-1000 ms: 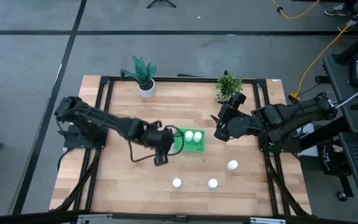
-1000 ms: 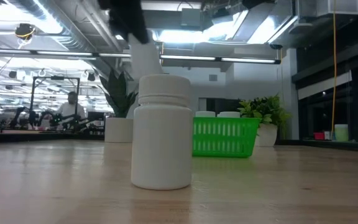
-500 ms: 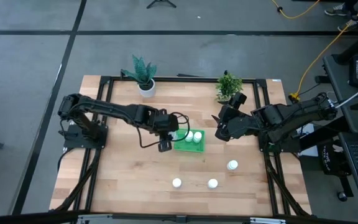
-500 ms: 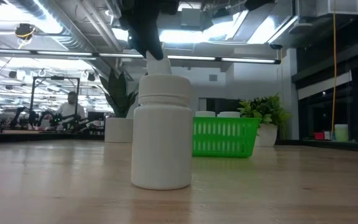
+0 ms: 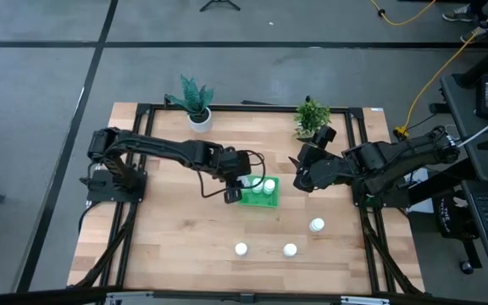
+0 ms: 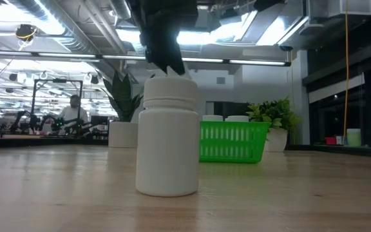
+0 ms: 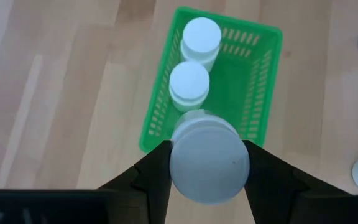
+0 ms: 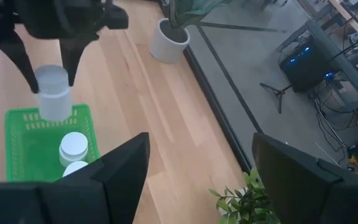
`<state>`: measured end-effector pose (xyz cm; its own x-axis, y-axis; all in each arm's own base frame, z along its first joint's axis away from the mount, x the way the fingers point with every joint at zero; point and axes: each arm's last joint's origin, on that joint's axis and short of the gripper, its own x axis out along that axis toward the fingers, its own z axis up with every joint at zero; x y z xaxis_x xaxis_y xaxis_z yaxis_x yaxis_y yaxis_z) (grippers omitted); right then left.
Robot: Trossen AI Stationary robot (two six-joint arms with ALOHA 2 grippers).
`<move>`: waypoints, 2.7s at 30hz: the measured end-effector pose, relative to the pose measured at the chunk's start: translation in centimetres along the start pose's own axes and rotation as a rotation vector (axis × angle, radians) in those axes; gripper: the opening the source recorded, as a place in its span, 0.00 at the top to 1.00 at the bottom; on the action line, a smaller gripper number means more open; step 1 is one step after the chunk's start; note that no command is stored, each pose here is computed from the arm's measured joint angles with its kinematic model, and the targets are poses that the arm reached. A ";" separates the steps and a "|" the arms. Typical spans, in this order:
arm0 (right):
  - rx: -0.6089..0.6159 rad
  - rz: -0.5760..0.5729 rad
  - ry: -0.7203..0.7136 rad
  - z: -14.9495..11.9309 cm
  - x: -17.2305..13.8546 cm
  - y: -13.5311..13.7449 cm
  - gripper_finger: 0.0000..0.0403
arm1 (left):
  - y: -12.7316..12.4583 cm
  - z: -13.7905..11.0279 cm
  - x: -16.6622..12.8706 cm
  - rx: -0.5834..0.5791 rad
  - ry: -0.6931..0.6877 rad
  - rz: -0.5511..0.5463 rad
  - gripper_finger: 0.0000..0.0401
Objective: Pick and place pill bottles into a basket
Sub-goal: Put the white pill bottle into the green bin
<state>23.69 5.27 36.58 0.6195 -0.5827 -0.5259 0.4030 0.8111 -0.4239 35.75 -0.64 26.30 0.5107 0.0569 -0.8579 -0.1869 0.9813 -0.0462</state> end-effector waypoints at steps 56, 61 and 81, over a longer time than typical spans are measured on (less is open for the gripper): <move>-0.008 -0.001 0.003 0.0 0.0 0.0 0.30 | 2.8 0.2 5.7 0.054 0.089 -0.037 0.61; -0.008 -0.001 0.003 0.0 0.0 0.0 0.30 | 3.1 0.3 5.7 0.038 0.080 -0.032 0.61; -0.010 0.000 0.005 -0.1 0.0 0.0 0.30 | 3.0 -0.3 8.2 0.027 0.140 -0.078 0.59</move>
<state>23.61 5.26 36.58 0.6162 -0.5834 -0.5291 0.3962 0.8102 -0.4319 39.12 2.69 18.92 0.4004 -0.0444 -0.9152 -0.1273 0.9864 -0.1035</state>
